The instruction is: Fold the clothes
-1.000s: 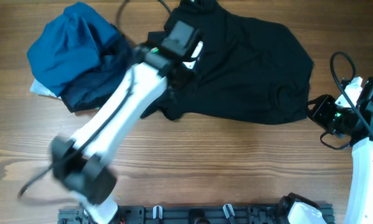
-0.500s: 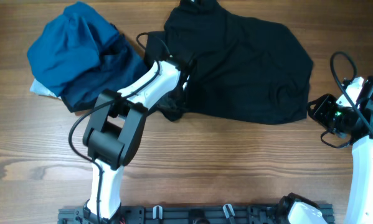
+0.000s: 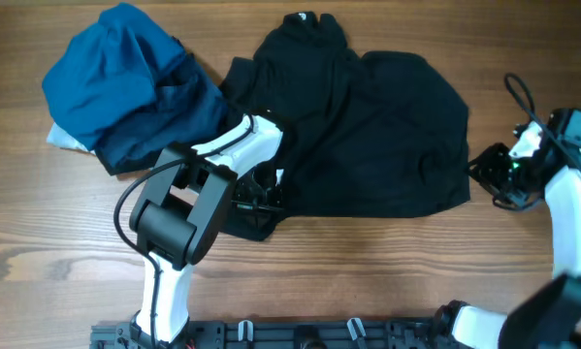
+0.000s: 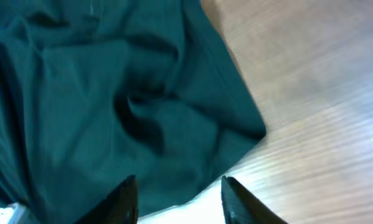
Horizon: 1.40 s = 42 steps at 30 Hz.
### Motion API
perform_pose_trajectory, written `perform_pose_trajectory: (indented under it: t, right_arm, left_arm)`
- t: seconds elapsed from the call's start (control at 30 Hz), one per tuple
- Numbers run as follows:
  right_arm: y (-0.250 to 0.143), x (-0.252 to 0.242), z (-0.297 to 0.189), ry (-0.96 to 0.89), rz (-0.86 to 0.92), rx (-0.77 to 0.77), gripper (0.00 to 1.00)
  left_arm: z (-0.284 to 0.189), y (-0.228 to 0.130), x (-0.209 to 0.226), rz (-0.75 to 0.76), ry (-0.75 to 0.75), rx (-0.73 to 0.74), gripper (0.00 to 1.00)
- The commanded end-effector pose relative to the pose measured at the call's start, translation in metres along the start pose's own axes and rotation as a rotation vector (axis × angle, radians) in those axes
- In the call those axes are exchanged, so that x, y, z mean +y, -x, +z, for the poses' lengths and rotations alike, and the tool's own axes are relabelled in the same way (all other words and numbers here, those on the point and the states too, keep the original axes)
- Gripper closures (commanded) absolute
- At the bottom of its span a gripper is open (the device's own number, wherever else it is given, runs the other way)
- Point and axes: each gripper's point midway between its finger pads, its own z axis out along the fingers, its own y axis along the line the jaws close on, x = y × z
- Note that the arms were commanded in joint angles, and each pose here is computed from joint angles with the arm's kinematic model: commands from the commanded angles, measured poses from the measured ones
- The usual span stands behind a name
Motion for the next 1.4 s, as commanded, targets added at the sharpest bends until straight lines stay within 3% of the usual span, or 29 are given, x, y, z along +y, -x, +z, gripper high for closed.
perform_pose_trajectory:
  t: [0.0,0.07,0.17,0.23,0.37,0.47,0.6,0.67,0.77,0.87,0.93,1.0,1.03,1.1,1.23,1.37]
  right_arm:
    - [0.005,0.010,0.032,0.111,-0.078,0.043,0.46]
    - [0.019,0.008,0.046,0.116,-0.087,0.012,0.44]
    - [0.048,0.007,0.065,0.135,-0.045,-0.069,0.71]
    - [0.058,0.006,0.075,0.144,-0.009,-0.094,0.74]
    - [0.062,0.011,0.091,0.153,-0.021,-0.101,0.89]
    - [0.058,0.004,0.107,0.094,-0.025,-0.084,0.92]
    - [0.048,-0.037,0.134,-0.096,0.019,-0.046,0.95]
    - [0.051,-0.063,0.130,-0.211,0.081,-0.067,0.96]
    - [0.071,-0.066,0.111,-0.212,0.098,-0.111,0.96]
    - [0.094,-0.057,0.084,-0.185,0.045,-0.151,0.95]
    - [0.101,-0.048,0.072,-0.163,0.036,-0.157,0.88]
    - [0.101,-0.030,0.060,-0.095,0.007,-0.132,0.74]
    - [0.099,-0.020,0.054,-0.056,-0.008,-0.115,0.65]
    - [0.079,0.000,0.041,0.038,-0.039,-0.036,0.59]
    - [0.023,0.006,0.043,0.046,-0.047,0.167,0.58]
    - [0.005,0.003,0.055,0.024,-0.040,0.206,0.57]
  left_arm:
    - [0.019,0.001,0.003,-0.014,0.018,0.039,0.96]
    - [0.019,0.005,0.002,-0.011,0.013,0.024,0.96]
    - [0.019,0.013,-0.001,-0.006,0.003,-0.009,0.96]
    - [0.010,0.019,-0.004,0.000,-0.009,-0.045,0.96]
    - [-0.046,0.033,-0.018,0.035,-0.071,-0.242,0.95]
    - [-0.093,0.032,-0.027,0.063,-0.122,-0.401,0.82]
    - [-0.141,0.015,-0.029,0.091,-0.168,-0.559,0.49]
    - [-0.156,0.007,-0.029,0.099,-0.182,-0.607,0.48]
    - [-0.154,0.008,-0.028,0.098,-0.176,-0.607,0.63]
    - [-0.149,0.020,-0.023,0.084,-0.138,-0.636,0.61]
    - [-0.146,0.031,-0.026,0.088,-0.146,-0.663,0.55]
    - [-0.140,0.046,-0.022,0.077,-0.117,-0.696,0.51]
    - [-0.137,0.052,-0.018,0.068,-0.096,-0.708,0.50]
    - [-0.129,0.068,-0.014,0.052,-0.082,-0.727,0.49]
    - [-0.116,0.099,0.001,0.000,-0.090,-0.729,0.55]
    - [-0.107,0.116,0.010,-0.008,-0.094,-0.726,0.55]
